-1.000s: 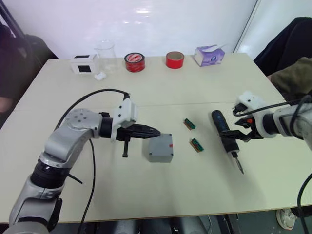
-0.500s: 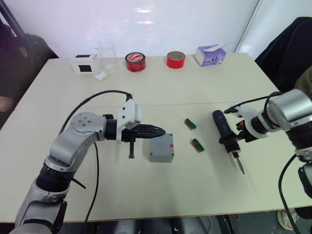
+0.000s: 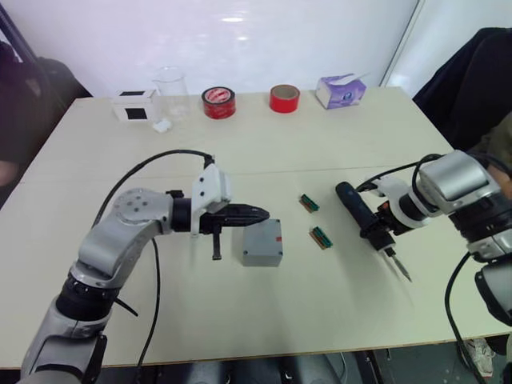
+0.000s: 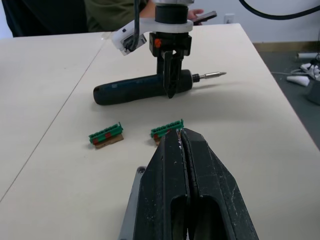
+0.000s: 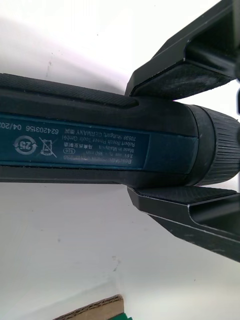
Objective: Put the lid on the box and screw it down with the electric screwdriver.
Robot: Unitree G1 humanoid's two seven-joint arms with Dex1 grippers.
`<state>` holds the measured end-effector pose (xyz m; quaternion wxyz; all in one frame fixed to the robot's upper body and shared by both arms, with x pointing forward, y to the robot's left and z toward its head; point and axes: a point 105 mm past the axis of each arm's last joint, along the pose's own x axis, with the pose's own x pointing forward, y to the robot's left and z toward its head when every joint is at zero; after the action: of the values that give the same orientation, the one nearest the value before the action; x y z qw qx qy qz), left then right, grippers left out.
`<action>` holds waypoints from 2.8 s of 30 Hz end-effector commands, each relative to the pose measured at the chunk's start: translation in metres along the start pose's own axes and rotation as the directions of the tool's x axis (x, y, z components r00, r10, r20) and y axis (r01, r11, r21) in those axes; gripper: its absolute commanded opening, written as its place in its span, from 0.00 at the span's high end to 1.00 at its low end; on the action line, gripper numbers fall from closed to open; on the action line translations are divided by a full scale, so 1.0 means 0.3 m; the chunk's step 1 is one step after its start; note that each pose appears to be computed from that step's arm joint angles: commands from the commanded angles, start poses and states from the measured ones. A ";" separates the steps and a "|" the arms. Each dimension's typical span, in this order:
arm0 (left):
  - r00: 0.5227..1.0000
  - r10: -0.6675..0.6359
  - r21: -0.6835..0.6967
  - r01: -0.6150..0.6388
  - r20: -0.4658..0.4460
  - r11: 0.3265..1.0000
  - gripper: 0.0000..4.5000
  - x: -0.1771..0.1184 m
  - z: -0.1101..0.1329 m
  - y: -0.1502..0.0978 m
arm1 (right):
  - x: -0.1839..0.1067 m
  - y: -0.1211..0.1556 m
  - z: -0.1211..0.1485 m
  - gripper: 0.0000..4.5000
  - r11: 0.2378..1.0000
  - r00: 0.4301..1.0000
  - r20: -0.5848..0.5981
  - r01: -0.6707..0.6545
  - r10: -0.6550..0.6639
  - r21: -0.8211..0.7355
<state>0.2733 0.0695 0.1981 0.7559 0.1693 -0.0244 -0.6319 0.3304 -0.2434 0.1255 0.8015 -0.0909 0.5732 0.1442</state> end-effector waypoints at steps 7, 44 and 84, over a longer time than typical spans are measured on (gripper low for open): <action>0.999 0.016 0.020 -0.015 -0.050 1.000 1.00 -0.049 -0.014 0.014 | -0.278 0.138 0.195 0.59 0.959 0.878 0.440 -0.065 0.187 -0.276; 0.984 -0.073 -0.152 0.049 -0.160 0.987 1.00 -0.006 -0.225 -0.004 | -0.338 0.618 0.151 0.59 0.834 -0.027 0.833 -0.002 0.552 -0.552; 0.984 -0.059 -0.143 0.035 -0.166 0.989 1.00 0.023 -0.228 -0.007 | -0.183 0.607 0.120 0.59 0.845 0.107 0.839 -0.034 0.533 -0.533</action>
<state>0.2908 0.0798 0.1313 0.7517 0.1628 0.0924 -0.6323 0.2927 -0.0757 0.1960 0.9042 -0.0201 -0.1194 0.4097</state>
